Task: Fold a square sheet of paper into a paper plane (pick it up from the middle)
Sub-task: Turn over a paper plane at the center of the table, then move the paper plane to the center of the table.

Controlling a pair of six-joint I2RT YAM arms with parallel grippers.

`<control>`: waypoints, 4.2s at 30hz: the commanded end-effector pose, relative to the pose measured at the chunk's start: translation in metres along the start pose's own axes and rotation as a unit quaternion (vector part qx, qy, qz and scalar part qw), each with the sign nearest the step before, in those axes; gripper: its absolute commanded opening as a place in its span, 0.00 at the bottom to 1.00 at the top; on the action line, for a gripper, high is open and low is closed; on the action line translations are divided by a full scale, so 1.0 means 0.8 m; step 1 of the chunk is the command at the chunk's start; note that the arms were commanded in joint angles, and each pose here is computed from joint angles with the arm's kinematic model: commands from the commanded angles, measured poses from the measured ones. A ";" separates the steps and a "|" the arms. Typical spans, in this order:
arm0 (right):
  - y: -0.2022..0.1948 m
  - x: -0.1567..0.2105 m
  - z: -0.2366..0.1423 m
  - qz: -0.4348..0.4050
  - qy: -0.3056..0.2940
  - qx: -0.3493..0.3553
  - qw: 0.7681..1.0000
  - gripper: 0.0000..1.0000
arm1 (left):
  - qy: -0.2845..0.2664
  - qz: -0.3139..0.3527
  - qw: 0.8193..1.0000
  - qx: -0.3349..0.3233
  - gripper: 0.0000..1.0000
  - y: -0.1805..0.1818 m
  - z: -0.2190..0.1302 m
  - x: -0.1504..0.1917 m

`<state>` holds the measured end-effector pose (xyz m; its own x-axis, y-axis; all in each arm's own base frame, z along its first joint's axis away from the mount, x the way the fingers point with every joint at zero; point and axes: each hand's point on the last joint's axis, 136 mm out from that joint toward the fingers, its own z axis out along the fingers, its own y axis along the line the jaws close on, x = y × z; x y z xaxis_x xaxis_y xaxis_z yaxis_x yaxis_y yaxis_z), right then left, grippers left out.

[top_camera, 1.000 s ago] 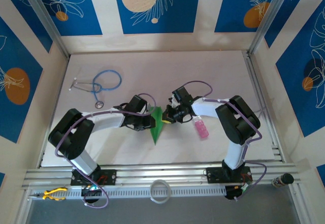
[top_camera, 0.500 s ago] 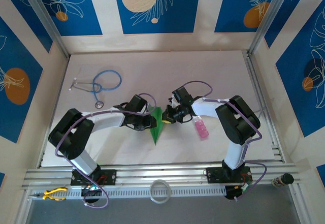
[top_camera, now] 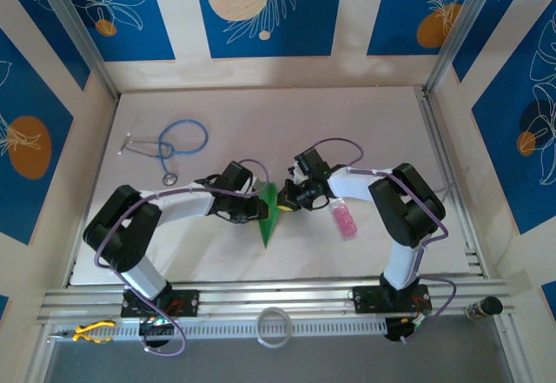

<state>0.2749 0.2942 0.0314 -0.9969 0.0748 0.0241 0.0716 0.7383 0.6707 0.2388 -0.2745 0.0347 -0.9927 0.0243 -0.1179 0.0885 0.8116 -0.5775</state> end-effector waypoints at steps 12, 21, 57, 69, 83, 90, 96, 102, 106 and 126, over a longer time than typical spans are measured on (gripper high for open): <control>-0.004 0.005 0.001 0.011 0.009 -0.003 1.000 0.06 | 0.019 0.001 1.000 0.003 0.24 -0.003 0.011 0.004; -0.005 0.005 0.001 0.012 0.009 -0.003 1.000 0.06 | 0.016 0.007 1.000 -0.023 0.25 0.001 0.016 0.005; 0.009 -0.005 -0.046 -0.013 -0.049 -0.024 0.998 0.31 | -0.019 0.046 0.974 -0.222 0.13 0.043 -0.022 -0.044; 0.000 -0.002 -0.041 -0.004 -0.045 -0.018 0.999 0.31 | -0.012 0.044 0.976 -0.212 0.16 0.039 -0.011 -0.044; -0.005 0.000 -0.035 0.002 -0.037 -0.016 0.999 0.31 | -0.013 0.048 0.978 -0.201 0.17 0.026 -0.003 -0.044; -0.006 0.000 -0.034 0.003 -0.036 -0.015 0.999 0.31 | -0.011 0.054 0.978 -0.202 0.17 0.022 0.004 -0.044; -0.007 0.001 -0.034 0.004 -0.036 -0.014 0.999 0.31 | -0.009 0.057 0.974 -0.218 0.18 0.027 0.009 -0.043; -0.009 0.000 -0.036 0.003 -0.041 -0.009 0.999 0.31 | -0.009 0.060 0.965 -0.255 0.21 0.037 0.012 -0.041; -0.012 -0.003 -0.045 0.001 -0.058 0.002 0.998 0.31 | -0.015 0.061 0.956 -0.285 0.24 0.042 0.012 -0.042; -0.041 -0.016 -0.129 0.013 -0.161 0.010 0.987 0.33 | -0.030 0.029 0.942 -0.332 0.37 0.038 0.032 -0.069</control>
<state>0.2877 0.2084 0.0847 -0.9318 0.3058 -0.1954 0.1011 0.7359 0.6695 0.2998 -0.2699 0.0190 -0.9734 0.0816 -0.2142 0.0795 0.9967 0.0186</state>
